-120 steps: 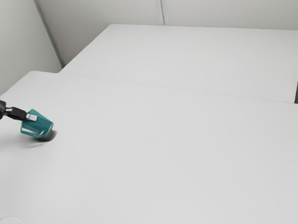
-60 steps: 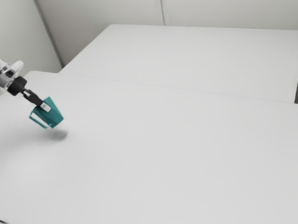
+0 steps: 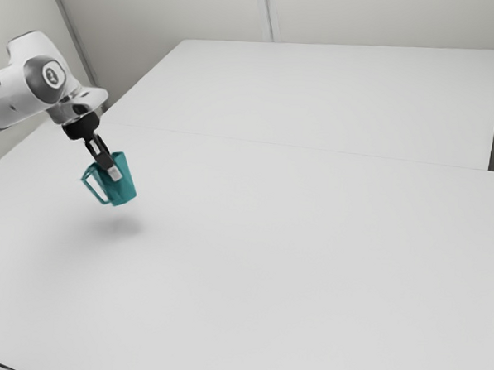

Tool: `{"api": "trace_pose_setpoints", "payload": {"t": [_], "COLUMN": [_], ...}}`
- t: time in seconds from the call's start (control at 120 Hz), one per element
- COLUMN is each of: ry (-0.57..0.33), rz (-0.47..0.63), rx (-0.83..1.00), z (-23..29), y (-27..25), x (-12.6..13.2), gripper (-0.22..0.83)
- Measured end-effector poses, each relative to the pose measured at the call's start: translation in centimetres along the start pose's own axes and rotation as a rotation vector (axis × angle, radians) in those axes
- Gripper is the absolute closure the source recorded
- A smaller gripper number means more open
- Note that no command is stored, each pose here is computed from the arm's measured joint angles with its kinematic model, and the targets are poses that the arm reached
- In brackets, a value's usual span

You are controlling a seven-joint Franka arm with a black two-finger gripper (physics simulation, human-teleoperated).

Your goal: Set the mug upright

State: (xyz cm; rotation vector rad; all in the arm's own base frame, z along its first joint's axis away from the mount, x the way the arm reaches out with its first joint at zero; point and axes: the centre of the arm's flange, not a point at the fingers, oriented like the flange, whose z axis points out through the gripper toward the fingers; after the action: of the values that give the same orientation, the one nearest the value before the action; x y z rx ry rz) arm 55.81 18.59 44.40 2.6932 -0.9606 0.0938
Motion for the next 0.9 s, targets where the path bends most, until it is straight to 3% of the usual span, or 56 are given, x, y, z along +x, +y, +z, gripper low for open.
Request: {"api": "trace_pose_setpoints", "payload": {"t": [0.425, 0.9], "ry": [-0.119, -0.157], "rz": [0.005, -0.064], "rx": [0.14, 0.208], "z": [2.4, 6.5], "y": [6.9, 13.7], "x": [5.4, 7.9], "gripper": [0.79, 0.79]}}
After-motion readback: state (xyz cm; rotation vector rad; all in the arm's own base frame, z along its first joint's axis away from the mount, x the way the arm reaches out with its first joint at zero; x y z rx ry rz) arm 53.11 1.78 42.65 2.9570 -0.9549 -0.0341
